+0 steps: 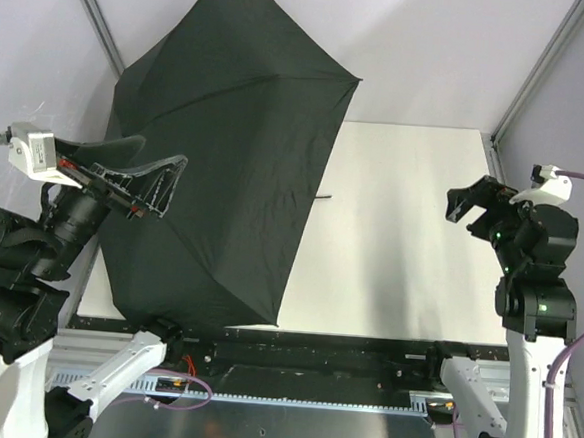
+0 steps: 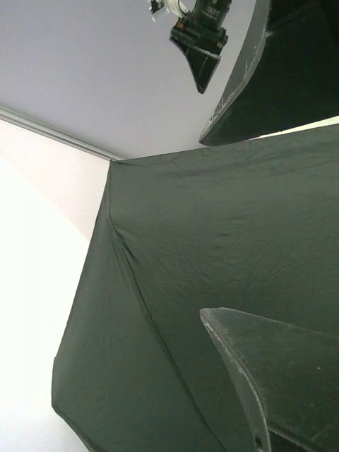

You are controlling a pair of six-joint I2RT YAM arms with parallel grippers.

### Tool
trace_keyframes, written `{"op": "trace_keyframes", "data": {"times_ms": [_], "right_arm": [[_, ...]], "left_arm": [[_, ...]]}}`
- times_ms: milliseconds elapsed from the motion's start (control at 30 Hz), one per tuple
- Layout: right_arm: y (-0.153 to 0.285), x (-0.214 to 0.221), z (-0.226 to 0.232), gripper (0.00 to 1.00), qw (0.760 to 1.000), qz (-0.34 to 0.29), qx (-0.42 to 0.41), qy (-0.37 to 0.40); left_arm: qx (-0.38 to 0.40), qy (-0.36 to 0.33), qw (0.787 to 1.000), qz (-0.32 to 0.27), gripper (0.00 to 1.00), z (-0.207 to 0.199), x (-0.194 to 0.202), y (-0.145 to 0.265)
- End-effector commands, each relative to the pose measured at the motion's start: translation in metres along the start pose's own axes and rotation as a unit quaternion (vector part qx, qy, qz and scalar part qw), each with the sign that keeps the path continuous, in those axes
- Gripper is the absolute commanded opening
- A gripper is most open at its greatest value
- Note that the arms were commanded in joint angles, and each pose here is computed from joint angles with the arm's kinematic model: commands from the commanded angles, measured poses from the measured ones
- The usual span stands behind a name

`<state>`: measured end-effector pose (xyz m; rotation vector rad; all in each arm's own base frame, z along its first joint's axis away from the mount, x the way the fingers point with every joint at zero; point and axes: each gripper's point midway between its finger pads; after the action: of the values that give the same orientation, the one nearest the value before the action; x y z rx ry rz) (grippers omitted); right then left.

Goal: Put away the umbrella

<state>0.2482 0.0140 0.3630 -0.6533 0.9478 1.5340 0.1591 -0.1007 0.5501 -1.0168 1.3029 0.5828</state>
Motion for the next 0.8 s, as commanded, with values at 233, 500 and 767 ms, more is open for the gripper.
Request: {"op": "trace_keyframes", "data": {"times_ms": [233,500,767], "right_arm": [[-0.11,0.093,0.069,0.99,0.988,0.068,-0.135,0.005],[-0.186,0.202,0.155,0.99,0.922,0.049,-0.371,0.1],[-0.228,0.297,0.204,0.99,0.847,0.039,-0.514,0.13]], "left_arm": [[-0.008,-0.04,0.999,-0.014,0.99,0.005,-0.005,0.003],[0.024,-0.051,0.996,-0.065,0.99,-0.011,-0.023,0.031],[0.024,-0.075,0.994,-0.071,0.99,-0.01,-0.02,0.041]]}}
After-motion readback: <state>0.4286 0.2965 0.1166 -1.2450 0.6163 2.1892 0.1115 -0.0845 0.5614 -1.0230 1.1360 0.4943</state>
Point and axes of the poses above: each gripper's point midway between its finger pads, its own y axis back along the fingers, its own z axis along the line the jaws close on, x = y × z, and after that the axes turned 12 degrees about -y, right-handed
